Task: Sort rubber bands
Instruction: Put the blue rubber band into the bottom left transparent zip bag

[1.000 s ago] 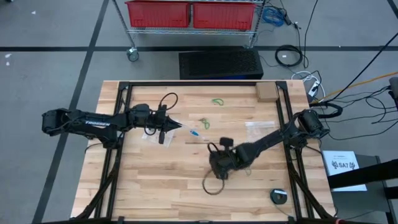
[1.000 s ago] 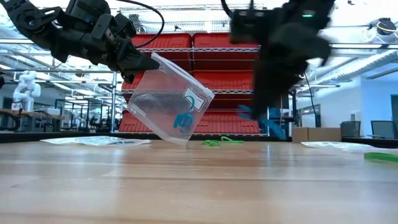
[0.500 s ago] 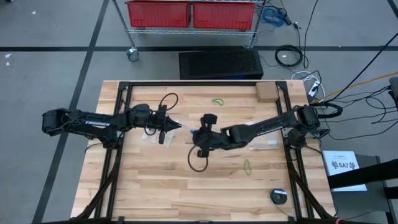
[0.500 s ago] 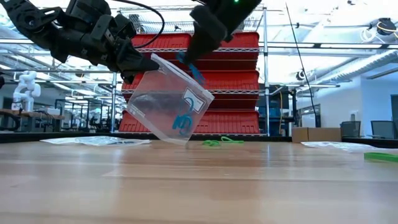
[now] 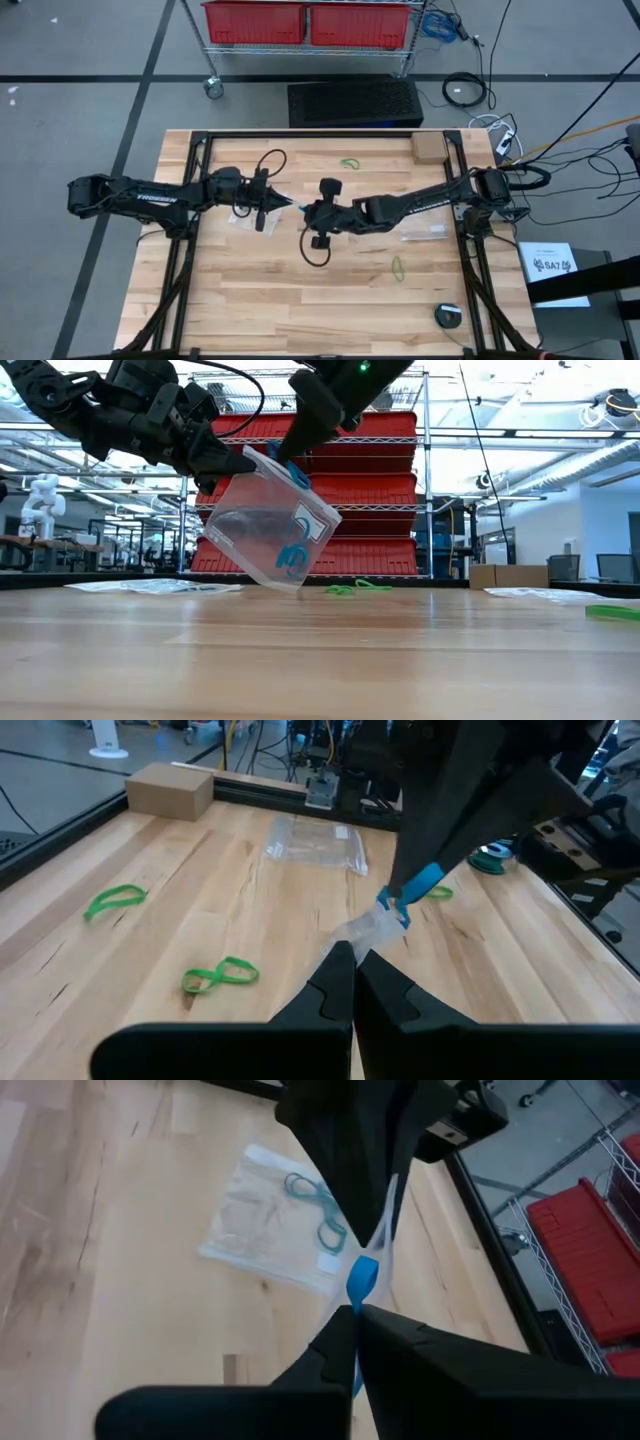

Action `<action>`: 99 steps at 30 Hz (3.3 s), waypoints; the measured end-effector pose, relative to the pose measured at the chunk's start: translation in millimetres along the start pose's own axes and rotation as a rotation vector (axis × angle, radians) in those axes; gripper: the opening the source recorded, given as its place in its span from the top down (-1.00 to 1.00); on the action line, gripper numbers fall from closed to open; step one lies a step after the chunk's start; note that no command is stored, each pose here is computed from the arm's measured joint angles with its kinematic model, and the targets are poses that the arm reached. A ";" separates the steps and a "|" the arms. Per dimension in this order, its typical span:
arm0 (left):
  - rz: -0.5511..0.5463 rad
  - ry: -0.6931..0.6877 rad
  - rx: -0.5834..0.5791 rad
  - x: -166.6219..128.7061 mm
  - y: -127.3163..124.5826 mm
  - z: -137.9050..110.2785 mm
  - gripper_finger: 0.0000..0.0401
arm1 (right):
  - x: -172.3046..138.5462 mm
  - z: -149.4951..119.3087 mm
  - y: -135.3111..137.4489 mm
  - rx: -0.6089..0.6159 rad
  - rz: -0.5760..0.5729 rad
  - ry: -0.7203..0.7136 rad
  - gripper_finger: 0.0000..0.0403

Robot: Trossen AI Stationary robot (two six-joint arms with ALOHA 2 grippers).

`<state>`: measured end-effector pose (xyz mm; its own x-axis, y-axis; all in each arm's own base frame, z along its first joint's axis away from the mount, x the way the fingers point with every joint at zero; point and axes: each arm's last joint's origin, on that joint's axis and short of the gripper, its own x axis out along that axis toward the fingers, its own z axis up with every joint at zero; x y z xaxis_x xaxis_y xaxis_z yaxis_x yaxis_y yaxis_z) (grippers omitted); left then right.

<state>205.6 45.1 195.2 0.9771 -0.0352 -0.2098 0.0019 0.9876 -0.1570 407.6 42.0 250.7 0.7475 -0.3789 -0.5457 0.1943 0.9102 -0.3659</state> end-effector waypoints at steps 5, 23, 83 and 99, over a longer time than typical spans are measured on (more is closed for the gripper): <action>0.009 -0.001 0.000 0.0 0.3 0.0 0.99 | -0.1 0.3 0.2 0.005 0.002 -0.003 1.00; 0.009 0.001 -0.001 0.1 0.0 -0.2 0.99 | 33.7 -10.9 -12.0 0.135 0.001 0.014 0.93; -0.395 0.301 -0.072 5.8 -80.2 -34.2 0.20 | -38.6 -81.1 95.6 0.186 0.574 0.521 1.00; -0.335 0.331 0.043 15.2 -84.8 -38.5 0.17 | -3.6 -74.0 60.2 0.200 0.318 0.376 1.00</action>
<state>212.1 -45.0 168.2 0.8010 -0.3927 -0.4519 0.3207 0.9188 -0.2301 369.5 85.7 174.8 0.5165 -0.0797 -0.8525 0.1401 0.9901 -0.0077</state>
